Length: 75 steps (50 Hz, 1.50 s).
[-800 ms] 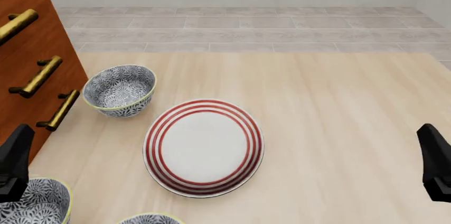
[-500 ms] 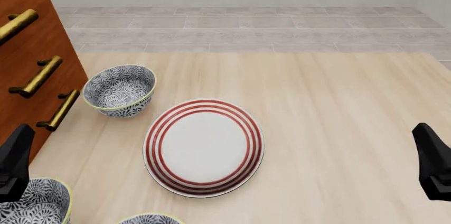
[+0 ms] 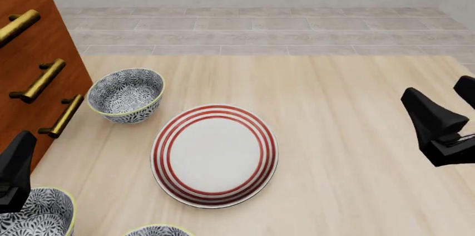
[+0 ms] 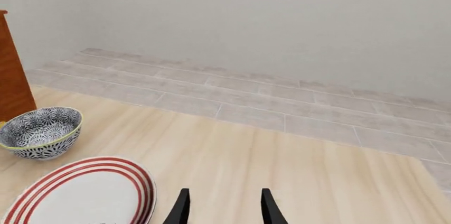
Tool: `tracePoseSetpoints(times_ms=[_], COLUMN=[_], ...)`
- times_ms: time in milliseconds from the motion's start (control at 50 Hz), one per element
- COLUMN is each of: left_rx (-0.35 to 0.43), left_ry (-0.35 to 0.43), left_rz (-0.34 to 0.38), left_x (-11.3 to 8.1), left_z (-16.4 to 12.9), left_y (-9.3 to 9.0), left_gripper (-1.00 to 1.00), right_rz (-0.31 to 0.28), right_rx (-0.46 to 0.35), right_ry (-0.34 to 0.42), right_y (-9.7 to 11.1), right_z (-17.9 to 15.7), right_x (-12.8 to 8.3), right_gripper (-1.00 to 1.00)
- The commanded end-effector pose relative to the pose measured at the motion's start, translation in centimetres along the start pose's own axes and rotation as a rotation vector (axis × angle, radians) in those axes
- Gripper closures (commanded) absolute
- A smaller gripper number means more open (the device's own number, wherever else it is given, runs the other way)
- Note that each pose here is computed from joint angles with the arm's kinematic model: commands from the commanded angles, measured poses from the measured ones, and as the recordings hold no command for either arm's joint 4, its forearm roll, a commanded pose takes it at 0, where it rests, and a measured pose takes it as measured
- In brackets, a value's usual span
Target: Pick up the bowl and put it in the front on the plate.
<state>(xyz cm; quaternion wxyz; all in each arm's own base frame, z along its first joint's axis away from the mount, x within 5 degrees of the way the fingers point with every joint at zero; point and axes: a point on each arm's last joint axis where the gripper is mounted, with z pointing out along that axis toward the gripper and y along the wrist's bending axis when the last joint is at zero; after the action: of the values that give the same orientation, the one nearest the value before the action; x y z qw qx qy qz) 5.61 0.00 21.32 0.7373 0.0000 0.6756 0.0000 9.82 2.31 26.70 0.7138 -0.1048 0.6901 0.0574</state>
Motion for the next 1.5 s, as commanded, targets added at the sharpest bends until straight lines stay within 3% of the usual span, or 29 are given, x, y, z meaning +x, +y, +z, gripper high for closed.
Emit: tracePoseSetpoints(times_ms=[20,60,120,180,220,280,380,420,500,680,960,980,1180,1500], left_rx=[0.000,0.000,0.000,0.000,0.000,0.000,0.000,0.000,0.000,0.000,0.000,0.000,0.000,0.000], left_ry=[0.000,0.000,0.000,0.000,0.000,0.000,0.000,0.000,0.000,0.000,0.000,0.000,0.000,0.000], left_rz=[0.000,0.000,0.000,0.000,0.000,0.000,0.000,0.000,0.000,0.000,0.000,0.000,0.000,0.000], left_x=[0.0,0.0,0.0,0.0,0.0,0.0,0.0,0.0,0.0,0.0,0.0,0.0,0.0,0.0], left_z=[0.0,0.0,0.0,0.0,0.0,0.0,0.0,0.0,0.0,0.0,0.0,0.0,0.0,0.0], left_y=[0.0,0.0,0.0,0.0,0.0,0.0,0.0,0.0,0.0,0.0,0.0,0.0,0.0,0.0], left_gripper=[-1.00,-1.00,-1.00,-1.00,-1.00,-1.00,-1.00,-1.00,-1.00,-1.00,-1.00,-1.00,-1.00,-1.00], right_rz=[-0.004,-0.003,-0.047,-0.016,-0.053,-0.021,-0.014,-0.047,-0.045,-0.103,-0.124,-0.151,-0.172,-0.166], right_rx=[-0.144,-0.176,-0.226,-0.253,-0.278,-0.316,-0.360,-0.380,-0.410,-0.488,-0.554,-0.563,-0.593,-0.654], right_ry=[0.056,0.074,0.085,0.105,0.110,0.130,0.137,0.130,0.149,0.188,0.231,0.231,0.266,0.349], right_y=[1.8,2.3,3.2,3.8,4.3,5.2,6.5,6.9,8.0,10.9,14.2,14.5,16.9,21.3], right_z=[3.6,4.4,5.2,5.9,6.6,7.5,8.6,8.9,10.0,12.2,14.9,15.2,17.6,20.4], right_x=[-2.3,-2.6,-2.8,-3.2,-3.2,-4.0,-5.2,-5.3,-5.5,-5.1,-5.9,-6.0,-6.6,-7.9], right_gripper=[-1.00,-1.00,-1.00,-1.00,-1.00,-1.00,-1.00,-1.00,-1.00,-1.00,-1.00,-1.00,-1.00,-1.00])
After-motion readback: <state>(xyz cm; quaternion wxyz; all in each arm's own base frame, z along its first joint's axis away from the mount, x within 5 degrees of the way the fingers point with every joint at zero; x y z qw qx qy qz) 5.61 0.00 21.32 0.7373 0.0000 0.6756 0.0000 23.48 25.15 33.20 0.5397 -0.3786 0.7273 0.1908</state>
